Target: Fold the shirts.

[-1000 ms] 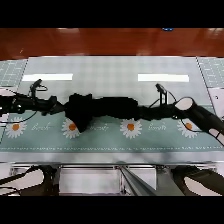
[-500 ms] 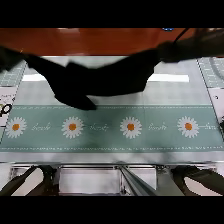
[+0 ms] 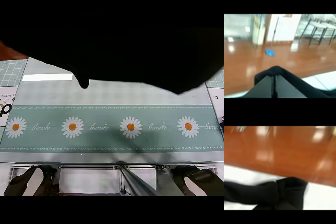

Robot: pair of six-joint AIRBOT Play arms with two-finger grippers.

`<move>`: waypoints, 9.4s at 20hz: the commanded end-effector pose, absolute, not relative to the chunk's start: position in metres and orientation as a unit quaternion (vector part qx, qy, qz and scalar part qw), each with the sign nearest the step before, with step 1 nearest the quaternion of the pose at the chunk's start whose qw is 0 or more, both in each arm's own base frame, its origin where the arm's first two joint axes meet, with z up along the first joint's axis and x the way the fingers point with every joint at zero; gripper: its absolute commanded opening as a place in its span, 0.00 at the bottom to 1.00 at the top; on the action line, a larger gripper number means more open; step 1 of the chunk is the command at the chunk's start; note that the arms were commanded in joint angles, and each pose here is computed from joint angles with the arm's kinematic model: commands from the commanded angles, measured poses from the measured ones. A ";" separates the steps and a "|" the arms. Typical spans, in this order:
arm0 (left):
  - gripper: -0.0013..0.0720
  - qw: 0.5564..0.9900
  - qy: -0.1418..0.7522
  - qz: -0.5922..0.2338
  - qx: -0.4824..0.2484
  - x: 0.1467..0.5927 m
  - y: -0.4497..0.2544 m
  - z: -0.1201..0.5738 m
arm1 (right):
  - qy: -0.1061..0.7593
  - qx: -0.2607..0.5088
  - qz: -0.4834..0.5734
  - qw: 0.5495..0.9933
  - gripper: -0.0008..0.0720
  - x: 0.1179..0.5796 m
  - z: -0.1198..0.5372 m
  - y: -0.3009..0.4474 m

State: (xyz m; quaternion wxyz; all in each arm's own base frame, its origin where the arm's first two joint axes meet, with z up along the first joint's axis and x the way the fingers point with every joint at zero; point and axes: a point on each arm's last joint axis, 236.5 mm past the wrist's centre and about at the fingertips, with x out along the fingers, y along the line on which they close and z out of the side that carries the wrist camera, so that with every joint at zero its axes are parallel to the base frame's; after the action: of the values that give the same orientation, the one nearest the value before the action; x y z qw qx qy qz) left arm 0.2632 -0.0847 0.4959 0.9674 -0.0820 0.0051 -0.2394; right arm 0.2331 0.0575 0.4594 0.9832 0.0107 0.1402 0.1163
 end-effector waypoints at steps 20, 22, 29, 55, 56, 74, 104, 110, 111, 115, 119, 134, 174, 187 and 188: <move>0.04 0.933 0.277 -0.087 -0.211 0.360 -0.002 0.216 | 0.370 -0.024 0.055 0.927 0.04 0.380 0.216 0.067; 0.04 0.921 0.305 -0.068 -0.230 0.400 0.015 0.170 | 0.387 -0.016 0.057 0.920 0.04 0.435 0.170 0.076; 0.04 0.890 0.373 -0.053 -0.258 0.507 0.014 0.058 | 0.458 0.117 0.066 0.879 0.05 0.557 0.036 0.076; 0.71 0.660 0.563 -0.027 -0.497 0.265 0.051 -0.086 | 0.533 0.343 0.069 0.771 0.59 0.277 -0.038 0.017; 0.71 0.662 0.571 -0.035 -0.484 0.270 0.042 -0.089 | 0.531 0.344 0.069 0.771 0.59 0.278 -0.037 0.017; 0.04 0.646 0.631 -0.096 -0.419 0.313 -0.009 -0.106 | 0.528 0.349 0.050 0.773 0.58 0.278 -0.039 0.006; 0.04 0.718 0.546 -0.160 -0.400 0.373 -0.002 -0.008 | 0.580 0.294 0.175 0.740 0.04 0.352 -0.014 0.097; 0.04 0.859 0.293 -0.216 -0.360 0.446 0.004 0.243 | 0.346 0.174 0.188 0.903 0.04 0.428 0.238 0.068; 0.04 0.879 0.258 -0.224 -0.332 0.443 0.003 0.285 | 0.307 0.146 0.182 0.922 0.04 0.426 0.281 0.062; 0.04 0.930 0.134 -0.242 -0.241 0.405 -0.012 0.421 | 0.182 0.071 0.150 0.969 0.04 0.386 0.409 0.048; 0.04 0.955 0.048 -0.254 -0.144 0.334 -0.047 0.494 | 0.122 0.030 0.136 0.983 0.04 0.327 0.460 0.049; 0.04 0.999 0.030 -0.030 -0.011 0.142 -0.021 0.493 | 0.116 -0.034 -0.010 0.993 0.04 0.154 0.447 -0.009; 0.04 0.711 0.686 -0.091 -0.127 0.464 -0.012 -0.053 | 0.707 0.170 0.131 0.674 0.04 0.449 -0.069 0.035; 0.71 0.652 0.739 -0.079 -0.147 0.421 -0.001 -0.073 | 0.722 0.169 0.100 0.663 0.58 0.437 -0.078 0.022; 0.71 0.651 0.740 -0.075 -0.153 0.418 0.006 -0.066 | 0.721 0.168 0.086 0.666 0.58 0.436 -0.071 0.014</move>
State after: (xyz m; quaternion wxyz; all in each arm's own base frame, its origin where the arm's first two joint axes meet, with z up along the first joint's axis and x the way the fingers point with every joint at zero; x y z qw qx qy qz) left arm 0.4285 -0.0047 -0.0742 0.6626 -0.1423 0.7304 -0.0856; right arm 0.4417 0.0257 -0.0777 0.6699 0.1680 0.7148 0.1096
